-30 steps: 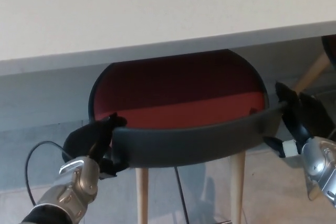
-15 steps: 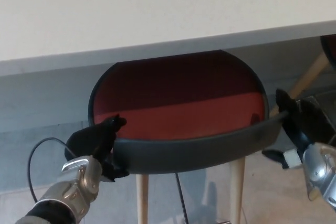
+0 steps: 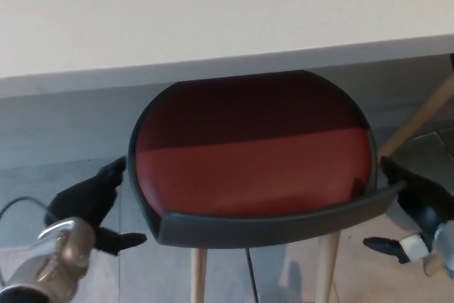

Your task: The robot walks towards a chair and uses both its hands to grab it and push it away from itself

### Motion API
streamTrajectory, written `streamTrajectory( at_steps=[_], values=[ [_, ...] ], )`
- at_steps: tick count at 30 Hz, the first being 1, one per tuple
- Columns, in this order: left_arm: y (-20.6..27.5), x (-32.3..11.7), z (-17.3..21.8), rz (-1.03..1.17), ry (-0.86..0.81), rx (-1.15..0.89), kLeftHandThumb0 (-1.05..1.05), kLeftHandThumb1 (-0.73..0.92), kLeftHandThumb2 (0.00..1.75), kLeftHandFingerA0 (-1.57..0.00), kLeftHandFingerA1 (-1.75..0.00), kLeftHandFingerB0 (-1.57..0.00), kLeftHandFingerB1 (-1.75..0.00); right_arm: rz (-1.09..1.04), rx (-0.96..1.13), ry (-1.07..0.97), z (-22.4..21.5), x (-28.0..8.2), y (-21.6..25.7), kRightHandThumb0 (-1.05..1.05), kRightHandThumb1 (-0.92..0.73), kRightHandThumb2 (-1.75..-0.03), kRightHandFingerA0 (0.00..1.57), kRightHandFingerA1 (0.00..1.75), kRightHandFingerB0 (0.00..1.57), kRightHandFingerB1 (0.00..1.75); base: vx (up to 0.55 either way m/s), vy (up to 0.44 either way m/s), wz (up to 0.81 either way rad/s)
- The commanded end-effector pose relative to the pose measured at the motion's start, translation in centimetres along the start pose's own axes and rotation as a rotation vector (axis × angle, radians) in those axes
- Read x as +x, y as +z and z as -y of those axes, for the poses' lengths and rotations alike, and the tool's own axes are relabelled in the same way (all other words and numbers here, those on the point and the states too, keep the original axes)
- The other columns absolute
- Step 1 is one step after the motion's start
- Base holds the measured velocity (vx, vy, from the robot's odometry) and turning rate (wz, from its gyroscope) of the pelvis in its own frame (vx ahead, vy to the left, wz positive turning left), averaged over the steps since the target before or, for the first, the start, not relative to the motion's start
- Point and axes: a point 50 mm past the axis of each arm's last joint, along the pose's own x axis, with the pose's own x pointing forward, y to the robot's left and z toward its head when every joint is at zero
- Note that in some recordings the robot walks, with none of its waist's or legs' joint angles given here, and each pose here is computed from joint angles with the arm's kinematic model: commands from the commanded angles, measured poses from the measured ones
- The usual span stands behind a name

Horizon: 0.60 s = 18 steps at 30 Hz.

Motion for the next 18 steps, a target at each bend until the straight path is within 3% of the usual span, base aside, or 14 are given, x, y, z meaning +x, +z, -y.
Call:
streamTrajectory(
  at_steps=[1, 2, 5, 6, 18],
  values=[
    [-0.9, -0.5, -0.1, 0.01, 0.0, -0.02, -1.03, 0.56, 0.84, 0.0, -0.26, 0.0, 0.0, 0.0, 0.025, 0.043, 0.2, -0.7, -0.7, -0.98, -0.56, -0.87, 0.0, 0.22, 0.0, 0.0, 0.0, 0.0, 0.0],
    [-3.5, -2.1, 0.2, 0.01, 0.007, -0.013, -0.78, 0.66, 0.6, 0.0, 0.0, 0.0, 0.0, -0.024, 0.021, 0.038, 0.9, -2.0, -3.1, -0.97, -0.55, -0.86, 0.0, 0.22, 0.0, 0.0, 0.0, 0.0, 0.0],
    [-4.5, -3.1, 0.3, 0.015, 0.007, -0.007, -0.78, 0.66, 0.6, 0.0, 0.0, 0.0, 0.0, -0.031, 0.019, 0.038, 1.2, -2.7, -4.0, -0.97, -0.55, -0.86, 0.0, 0.22, 0.0, 0.0, 0.0, 0.0, 0.0],
    [-5.5, -3.4, 0.1, -0.01, 0.015, -0.022, -1.05, 0.56, 0.83, 0.0, -0.29, 0.0, 0.0, -0.043, 0.029, 0.026, 1.4, -2.8, -4.4, -0.97, -0.56, -0.85, 0.0, 0.2, 0.0, 0.0, 0.0, 0.0, 0.0],
    [-9.3, -5.4, -1.8, -0.07, 0.059, -0.091, -1.05, 0.56, 0.82, 0.0, -0.29, 0.0, 0.0, -0.104, 0.037, 0.005, 3.6, -4.4, -6.9, -1.01, -0.58, -0.9, 0.0, 0.26, 0.0, 0.0, 0.0, 0.0, 0.0]
  ],
)
